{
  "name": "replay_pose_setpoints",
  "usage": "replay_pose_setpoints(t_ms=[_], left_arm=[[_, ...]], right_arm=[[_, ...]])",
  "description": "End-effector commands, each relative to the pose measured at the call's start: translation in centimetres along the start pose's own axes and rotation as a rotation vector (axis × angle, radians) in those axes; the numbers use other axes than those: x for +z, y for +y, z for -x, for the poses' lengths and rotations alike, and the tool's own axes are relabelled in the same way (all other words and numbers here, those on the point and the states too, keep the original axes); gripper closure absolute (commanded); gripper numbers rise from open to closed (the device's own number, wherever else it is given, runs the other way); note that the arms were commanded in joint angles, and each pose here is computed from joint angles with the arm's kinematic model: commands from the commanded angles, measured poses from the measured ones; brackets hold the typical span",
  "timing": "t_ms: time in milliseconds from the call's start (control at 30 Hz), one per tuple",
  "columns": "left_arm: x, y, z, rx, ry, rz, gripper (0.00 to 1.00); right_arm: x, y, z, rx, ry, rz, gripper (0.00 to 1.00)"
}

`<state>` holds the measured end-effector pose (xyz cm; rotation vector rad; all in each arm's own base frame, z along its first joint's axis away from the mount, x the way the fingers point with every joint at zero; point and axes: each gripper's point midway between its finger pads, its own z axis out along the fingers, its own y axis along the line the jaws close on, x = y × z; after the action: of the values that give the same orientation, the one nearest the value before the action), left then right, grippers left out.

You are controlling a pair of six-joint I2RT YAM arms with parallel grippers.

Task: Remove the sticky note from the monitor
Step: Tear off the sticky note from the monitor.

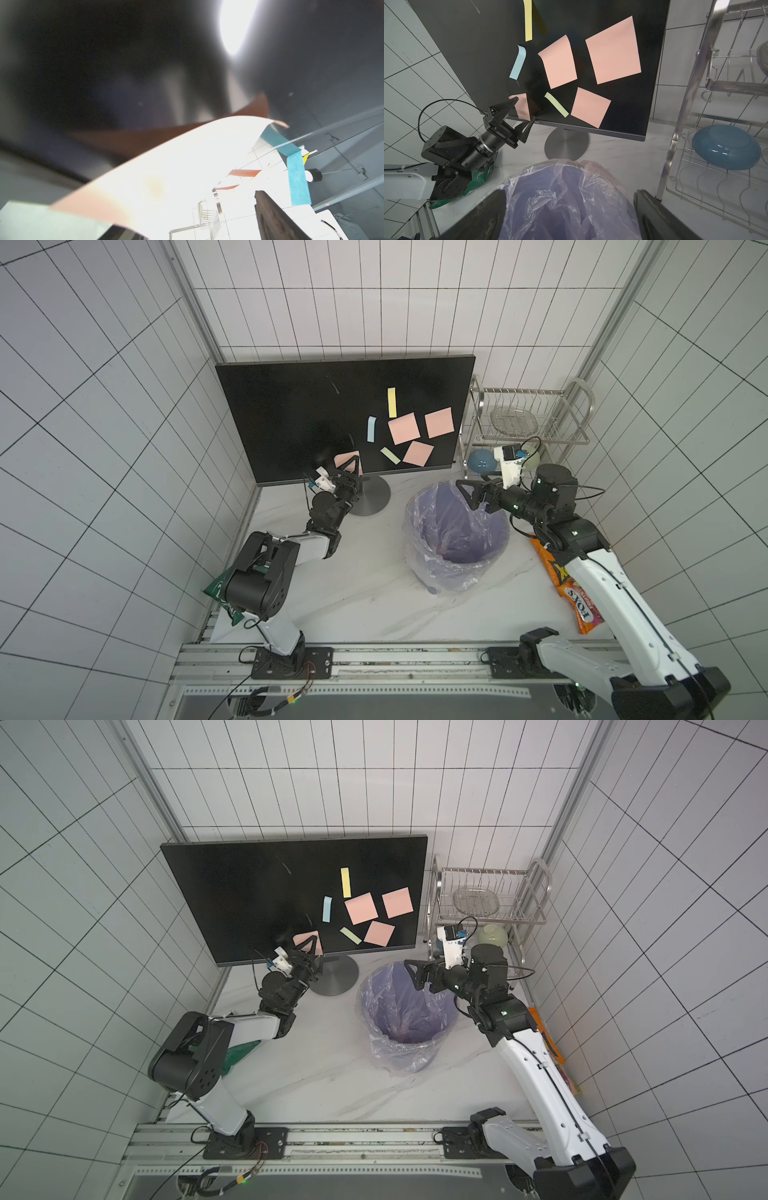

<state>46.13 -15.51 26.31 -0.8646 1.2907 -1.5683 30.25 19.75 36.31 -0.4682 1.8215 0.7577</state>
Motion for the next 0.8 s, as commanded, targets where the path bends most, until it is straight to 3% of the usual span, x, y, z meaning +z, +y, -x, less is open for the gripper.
replay_pose_setpoints(t_ms=[0, 333, 600, 767], left_arm=[[0.5, -0.2, 0.5, 0.009, -0.018, -0.017, 0.22], [-0.3, 0.0, 1.5, 0.018, -0.059, 0.0, 0.31], [-0.5, 0.4, 1.6, -0.006, -0.062, 0.001, 0.59], [-0.7, 0.6, 1.6, -0.008, -0.062, 0.006, 0.65]], right_arm=[[0.3, 0.6, 0.0, -0.014, -0.008, 0.027, 0.01], [0.4, 0.6, -0.1, -0.016, -0.004, 0.032, 0.01], [0.4, 0.6, -0.2, -0.012, -0.003, 0.035, 0.01], [0.3, 0.7, -0.1, -0.012, -0.006, 0.036, 0.01]])
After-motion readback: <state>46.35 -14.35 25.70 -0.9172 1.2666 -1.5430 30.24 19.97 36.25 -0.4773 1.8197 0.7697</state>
